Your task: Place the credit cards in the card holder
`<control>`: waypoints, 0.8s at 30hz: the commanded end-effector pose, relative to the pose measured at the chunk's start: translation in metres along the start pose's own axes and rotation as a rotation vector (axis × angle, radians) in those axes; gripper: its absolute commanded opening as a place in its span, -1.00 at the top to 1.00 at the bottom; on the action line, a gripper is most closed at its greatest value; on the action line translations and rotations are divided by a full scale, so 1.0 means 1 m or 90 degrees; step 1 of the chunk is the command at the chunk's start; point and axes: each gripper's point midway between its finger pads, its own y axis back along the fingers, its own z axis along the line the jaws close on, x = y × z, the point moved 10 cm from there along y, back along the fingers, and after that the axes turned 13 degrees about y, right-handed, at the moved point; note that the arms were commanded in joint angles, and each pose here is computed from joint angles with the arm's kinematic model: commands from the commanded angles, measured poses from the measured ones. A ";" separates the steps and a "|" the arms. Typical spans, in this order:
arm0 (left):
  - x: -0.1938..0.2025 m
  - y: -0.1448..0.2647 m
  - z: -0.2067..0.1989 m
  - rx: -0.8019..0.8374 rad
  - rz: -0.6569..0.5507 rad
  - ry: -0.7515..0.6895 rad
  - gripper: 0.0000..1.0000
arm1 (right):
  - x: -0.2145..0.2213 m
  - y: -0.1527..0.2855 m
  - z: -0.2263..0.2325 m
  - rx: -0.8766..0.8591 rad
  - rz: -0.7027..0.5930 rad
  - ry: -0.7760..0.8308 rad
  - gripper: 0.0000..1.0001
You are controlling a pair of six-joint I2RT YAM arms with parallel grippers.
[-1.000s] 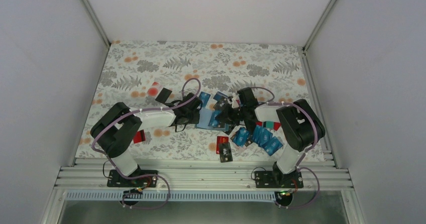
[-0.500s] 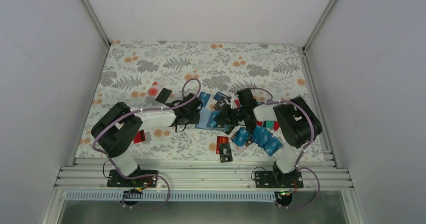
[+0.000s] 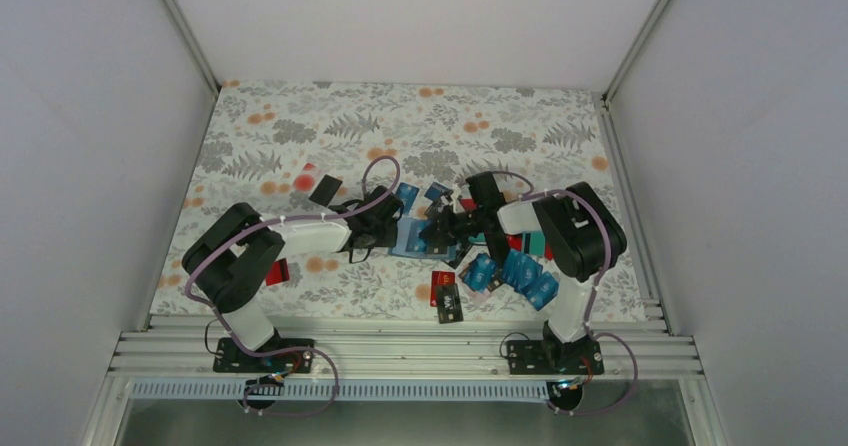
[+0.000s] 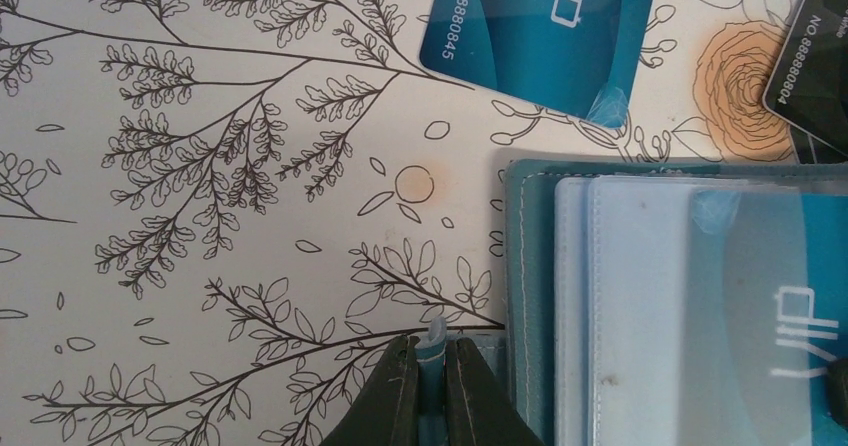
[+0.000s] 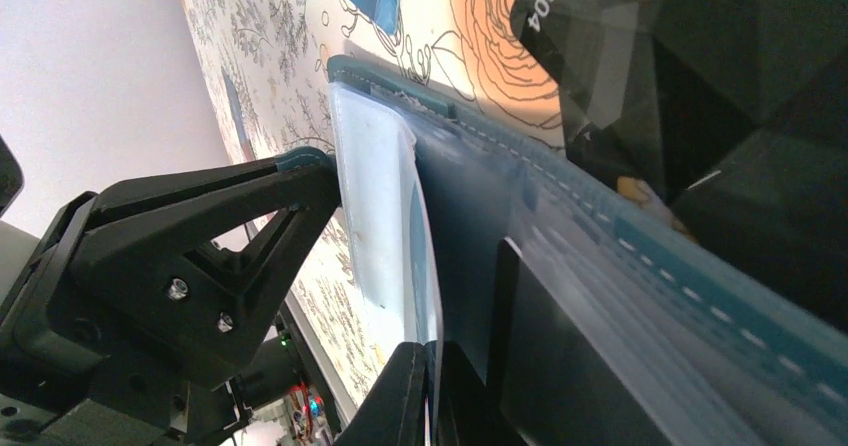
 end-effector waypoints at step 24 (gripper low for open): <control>0.003 -0.010 -0.007 0.003 0.014 -0.013 0.95 | -0.005 -0.017 0.006 0.010 0.088 0.042 0.91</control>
